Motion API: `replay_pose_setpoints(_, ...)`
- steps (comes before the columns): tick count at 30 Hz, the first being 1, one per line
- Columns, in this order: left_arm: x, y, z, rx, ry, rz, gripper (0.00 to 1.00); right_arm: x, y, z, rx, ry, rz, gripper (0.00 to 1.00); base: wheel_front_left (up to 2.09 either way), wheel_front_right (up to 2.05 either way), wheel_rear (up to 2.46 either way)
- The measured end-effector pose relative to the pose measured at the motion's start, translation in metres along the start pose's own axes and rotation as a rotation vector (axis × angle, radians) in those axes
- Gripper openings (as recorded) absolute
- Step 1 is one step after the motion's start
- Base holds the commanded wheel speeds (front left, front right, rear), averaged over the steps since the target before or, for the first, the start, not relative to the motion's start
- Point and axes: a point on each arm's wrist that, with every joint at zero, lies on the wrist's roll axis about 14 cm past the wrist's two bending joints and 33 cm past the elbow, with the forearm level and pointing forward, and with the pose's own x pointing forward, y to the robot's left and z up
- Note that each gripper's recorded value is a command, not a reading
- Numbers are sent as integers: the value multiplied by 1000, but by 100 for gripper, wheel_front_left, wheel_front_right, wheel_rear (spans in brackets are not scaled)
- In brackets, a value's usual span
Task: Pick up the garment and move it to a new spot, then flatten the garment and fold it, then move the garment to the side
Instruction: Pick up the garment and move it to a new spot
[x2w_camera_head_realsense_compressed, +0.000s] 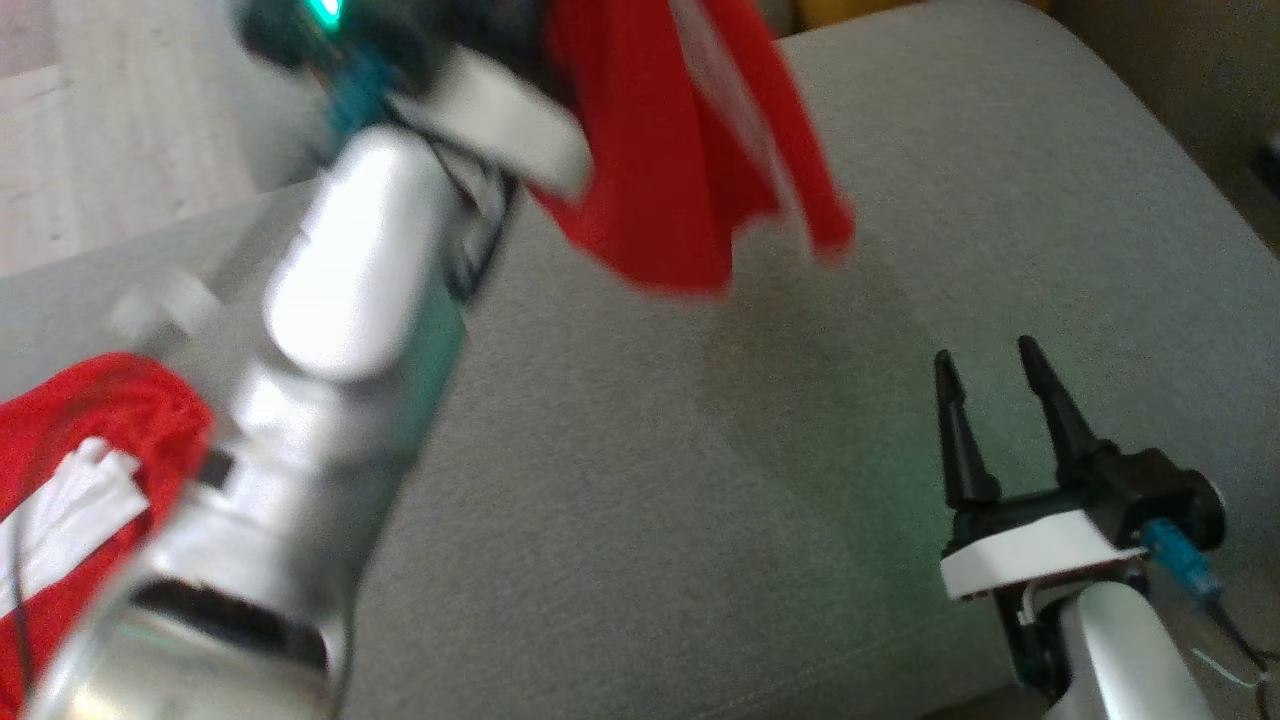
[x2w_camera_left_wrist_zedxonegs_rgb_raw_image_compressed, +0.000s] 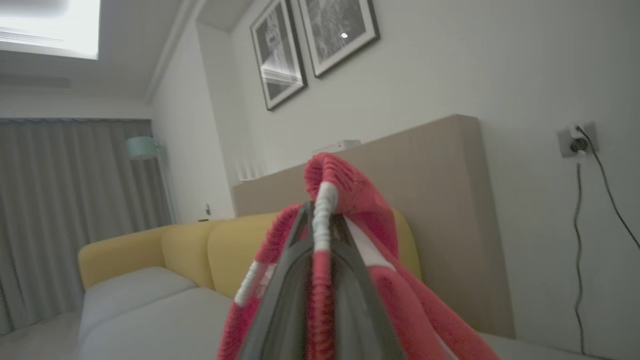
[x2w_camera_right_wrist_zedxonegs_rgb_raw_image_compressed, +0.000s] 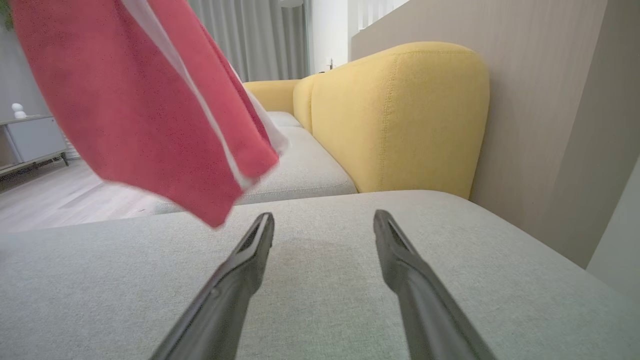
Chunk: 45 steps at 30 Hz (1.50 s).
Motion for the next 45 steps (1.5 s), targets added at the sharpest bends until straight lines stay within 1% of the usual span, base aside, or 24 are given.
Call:
replay_pose_setpoints(2, -17, -29, -50, -45, 114, -58, 0, -4, 0, -4, -8, 15, -1, 100, 0, 0, 0)
replay_pose_setpoints(5, -74, -68, -137, -132, 338, -102, 0, -4, 5, -16, -10, 54, 12, 100, 0, 0, 0)
replay_pose_setpoints(6, -96, -77, -161, -164, 410, -97, 43, -4, 6, -19, -10, 66, 13, 100, 0, 0, 0)
replay_pose_setpoints(7, -117, -84, -180, -186, 470, -87, 100, -4, 6, -22, -9, 74, 14, 100, 0, 0, 0)
replay_pose_setpoints(9, -149, -92, -201, -208, 549, -59, 100, -1, 7, -22, 34, 72, 9, 100, 0, 0, 0)
replay_pose_setpoints(10, -157, -93, -204, -219, 563, -42, 100, 0, 7, -22, 54, 70, 7, 100, 0, 0, 0)
replay_pose_setpoints(13, -164, -88, -192, -228, 529, 27, 100, 3, 9, -23, 52, 71, 15, 100, 0, 0, 0)
replay_pose_setpoints(17, -181, -66, -168, -198, 467, 170, 100, -5, 19, -32, 28, 96, 50, 100, 0, 0, 0)
replay_pose_setpoints(21, -224, -46, -151, -194, 453, 345, 100, -14, 37, -37, 10, 108, 107, 100, 0, 0, 0)
replay_pose_setpoints(25, -262, -21, -122, -191, 398, 503, 100, -18, 55, -28, 9, 76, 166, 100, 0, 0, 0)
replay_pose_setpoints(29, -297, -1, -102, -134, 376, 632, 100, -26, 71, -26, 21, 66, 217, 100, 0, 0, 0)
replay_pose_setpoints(33, -336, 4, -104, -86, 433, 715, 100, -38, 84, -28, 28, 70, 260, 100, 0, 0, 0)
replay_pose_setpoints(36, -348, 5, -102, -62, 449, 735, 100, -42, 88, -28, 47, 72, 272, 100, 0, 0, 0)
replay_pose_setpoints(37, -357, 8, -101, -50, 455, 760, 100, -44, 93, -28, 53, 72, 285, 100, 0, 0, 0)
replay_pose_setpoints(45, -367, 7, -99, -32, 464, 772, 100, -43, 97, -23, 76, 57, 297, 100, 0, 0, 0)
